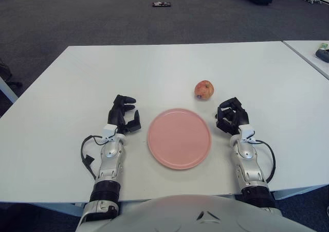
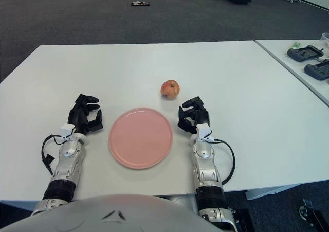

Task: Put the apple into the plate.

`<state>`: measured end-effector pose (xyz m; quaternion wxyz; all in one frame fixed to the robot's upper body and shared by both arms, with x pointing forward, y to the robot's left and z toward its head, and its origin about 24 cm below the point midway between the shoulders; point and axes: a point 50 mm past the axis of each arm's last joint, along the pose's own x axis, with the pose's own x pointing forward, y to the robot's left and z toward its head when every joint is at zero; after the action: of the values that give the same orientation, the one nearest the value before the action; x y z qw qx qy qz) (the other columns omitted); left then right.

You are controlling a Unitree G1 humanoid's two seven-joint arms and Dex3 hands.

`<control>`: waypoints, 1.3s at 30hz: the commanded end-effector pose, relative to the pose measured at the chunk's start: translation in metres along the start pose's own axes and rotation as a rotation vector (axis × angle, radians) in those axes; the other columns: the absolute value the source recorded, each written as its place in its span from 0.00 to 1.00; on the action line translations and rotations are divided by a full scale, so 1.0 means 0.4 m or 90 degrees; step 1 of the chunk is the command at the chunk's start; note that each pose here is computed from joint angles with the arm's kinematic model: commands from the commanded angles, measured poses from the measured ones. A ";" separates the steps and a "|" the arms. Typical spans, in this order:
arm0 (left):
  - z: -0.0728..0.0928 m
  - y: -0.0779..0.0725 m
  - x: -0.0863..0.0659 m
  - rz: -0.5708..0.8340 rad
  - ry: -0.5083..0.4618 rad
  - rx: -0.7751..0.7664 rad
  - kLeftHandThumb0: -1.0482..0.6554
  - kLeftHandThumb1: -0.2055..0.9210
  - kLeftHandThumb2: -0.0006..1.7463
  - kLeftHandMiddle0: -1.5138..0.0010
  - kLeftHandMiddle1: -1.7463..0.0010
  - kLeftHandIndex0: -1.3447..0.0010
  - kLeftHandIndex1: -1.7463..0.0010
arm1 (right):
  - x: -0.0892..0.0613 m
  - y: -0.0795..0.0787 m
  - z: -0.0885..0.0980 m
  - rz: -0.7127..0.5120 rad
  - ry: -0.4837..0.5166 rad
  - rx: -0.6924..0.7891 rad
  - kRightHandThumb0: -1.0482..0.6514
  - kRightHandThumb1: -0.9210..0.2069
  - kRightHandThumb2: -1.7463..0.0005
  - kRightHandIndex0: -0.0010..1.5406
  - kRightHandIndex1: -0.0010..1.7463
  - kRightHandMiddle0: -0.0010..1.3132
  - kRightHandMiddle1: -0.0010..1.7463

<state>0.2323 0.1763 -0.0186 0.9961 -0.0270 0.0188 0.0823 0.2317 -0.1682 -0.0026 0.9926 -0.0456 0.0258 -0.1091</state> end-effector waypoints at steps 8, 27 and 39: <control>-0.061 0.002 -0.034 0.007 0.087 -0.011 0.61 0.41 0.81 0.58 0.00 0.66 0.00 | 0.031 -0.023 0.023 0.021 -0.048 -0.052 0.39 0.25 0.47 0.37 0.86 0.28 1.00; -0.061 0.001 -0.034 0.010 0.075 0.001 0.61 0.41 0.80 0.58 0.00 0.68 0.00 | 0.121 -0.038 0.183 0.230 -0.210 -0.385 0.16 0.22 0.50 0.01 0.47 0.01 0.59; -0.061 0.004 -0.033 0.020 0.073 0.008 0.61 0.36 0.84 0.55 0.00 0.64 0.00 | 0.207 0.005 0.211 0.254 -0.184 -0.550 0.04 0.31 0.56 0.00 0.01 0.00 0.03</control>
<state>0.2325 0.1756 -0.0204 0.9957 -0.0218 0.0168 0.0884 0.3076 -0.1816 0.0711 0.8946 -0.4287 -0.0618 0.1098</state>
